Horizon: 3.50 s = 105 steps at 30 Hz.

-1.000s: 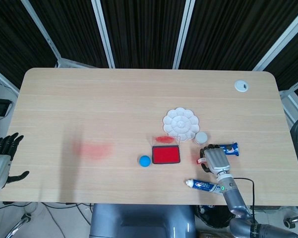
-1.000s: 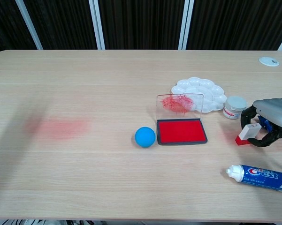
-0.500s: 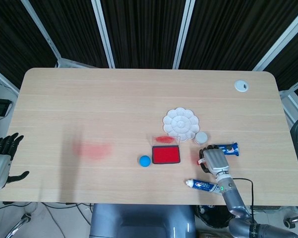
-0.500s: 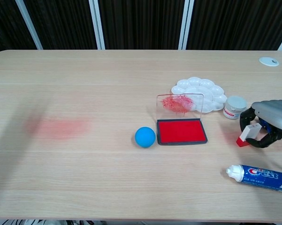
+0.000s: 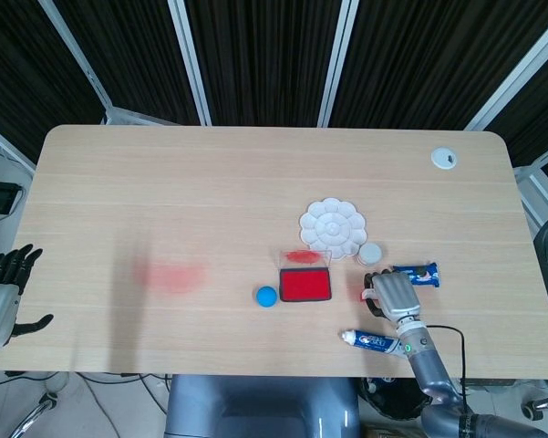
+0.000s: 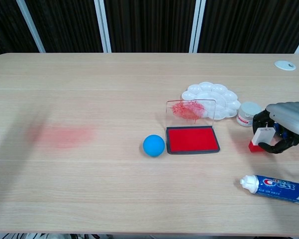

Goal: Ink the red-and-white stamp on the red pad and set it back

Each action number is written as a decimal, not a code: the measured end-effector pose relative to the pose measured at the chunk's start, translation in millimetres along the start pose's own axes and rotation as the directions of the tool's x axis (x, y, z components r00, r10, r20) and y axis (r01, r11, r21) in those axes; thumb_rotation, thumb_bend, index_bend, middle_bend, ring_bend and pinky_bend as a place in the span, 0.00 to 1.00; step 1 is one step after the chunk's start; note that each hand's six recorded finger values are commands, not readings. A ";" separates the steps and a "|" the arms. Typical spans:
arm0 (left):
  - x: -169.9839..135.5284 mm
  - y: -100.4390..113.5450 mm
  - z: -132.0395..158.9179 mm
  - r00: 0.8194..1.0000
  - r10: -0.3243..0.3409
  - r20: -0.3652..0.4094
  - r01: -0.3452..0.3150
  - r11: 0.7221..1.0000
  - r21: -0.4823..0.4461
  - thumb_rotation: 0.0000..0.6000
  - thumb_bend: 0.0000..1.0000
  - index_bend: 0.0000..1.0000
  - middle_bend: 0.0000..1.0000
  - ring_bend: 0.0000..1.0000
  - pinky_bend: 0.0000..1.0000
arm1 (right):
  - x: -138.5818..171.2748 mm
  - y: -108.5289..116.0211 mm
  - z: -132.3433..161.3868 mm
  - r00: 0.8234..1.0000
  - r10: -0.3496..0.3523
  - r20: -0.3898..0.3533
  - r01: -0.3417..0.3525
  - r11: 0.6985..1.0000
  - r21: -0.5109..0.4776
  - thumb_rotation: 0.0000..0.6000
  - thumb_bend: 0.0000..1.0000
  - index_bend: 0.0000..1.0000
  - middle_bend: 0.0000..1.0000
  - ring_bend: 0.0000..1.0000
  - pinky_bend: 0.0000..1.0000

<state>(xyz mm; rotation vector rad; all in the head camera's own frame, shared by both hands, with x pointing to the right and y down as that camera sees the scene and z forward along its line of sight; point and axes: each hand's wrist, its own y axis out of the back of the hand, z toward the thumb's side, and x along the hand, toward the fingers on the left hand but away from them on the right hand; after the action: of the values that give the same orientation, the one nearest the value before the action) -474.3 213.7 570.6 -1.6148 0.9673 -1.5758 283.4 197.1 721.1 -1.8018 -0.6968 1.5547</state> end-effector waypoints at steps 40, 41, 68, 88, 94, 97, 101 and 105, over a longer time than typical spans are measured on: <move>1.9 -0.5 -3.2 0.999 -0.040 -0.014 0.039 0.999 -0.019 1.00 0.03 0.00 0.00 0.00 0.00 | -32.2 25.3 120.3 0.995 -0.048 -0.084 0.038 0.992 -0.119 1.00 0.67 0.76 0.63 0.50 0.52; 2.0 -0.5 -3.4 0.999 -0.042 -0.015 0.041 0.999 -0.020 1.00 0.03 0.00 0.00 0.00 0.00 | -33.6 24.4 122.4 0.995 -0.048 -0.082 0.038 0.992 -0.118 1.00 0.67 0.76 0.63 0.50 0.52; 4.0 -0.8 -5.2 0.997 -0.070 -0.032 0.069 0.997 -0.045 1.00 0.03 0.00 0.00 0.00 0.00 | -53.8 -9.9 127.6 1.000 0.002 -0.009 -0.003 0.995 -0.097 1.00 0.68 0.77 0.64 0.50 0.52; 4.5 -1.7 -4.9 0.997 -0.076 -0.033 0.074 0.996 -0.048 1.00 0.03 0.00 0.00 0.00 0.00 | -52.2 -4.0 134.6 1.000 -0.018 -0.025 0.015 0.992 -0.128 1.00 0.69 0.77 0.64 0.51 0.52; 4.3 -1.3 -4.6 0.997 -0.072 -0.033 0.071 0.996 -0.047 1.00 0.03 0.00 0.00 0.00 0.00 | -51.2 3.5 137.4 0.999 -0.034 -0.035 0.029 0.991 -0.129 1.00 0.69 0.78 0.64 0.51 0.52; 4.2 -1.2 -4.6 0.997 -0.071 -0.033 0.070 0.996 -0.048 1.00 0.03 0.00 0.00 0.00 0.00 | -50.3 3.4 136.5 0.999 -0.030 -0.032 0.026 0.991 -0.130 1.00 0.69 0.78 0.64 0.51 0.52; 4.2 -1.0 -4.8 0.997 -0.070 -0.033 0.069 0.996 -0.048 1.00 0.03 0.00 0.00 0.00 0.00 | -49.7 0.5 133.0 0.999 -0.021 -0.024 0.018 0.992 -0.126 1.00 0.69 0.78 0.64 0.51 0.52; 4.1 -1.1 -4.7 0.997 -0.071 -0.032 0.070 0.996 -0.047 1.00 0.03 0.00 0.00 0.00 0.00 | -49.4 -3.2 130.1 1.000 -0.012 -0.017 0.010 0.992 -0.124 1.00 0.69 0.78 0.65 0.51 0.52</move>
<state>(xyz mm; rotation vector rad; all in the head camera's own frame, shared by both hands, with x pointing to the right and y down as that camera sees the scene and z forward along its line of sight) -478.9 210.8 573.8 -1.6754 0.9809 -1.6443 147.3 179.2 744.2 -1.8963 -0.8090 1.5158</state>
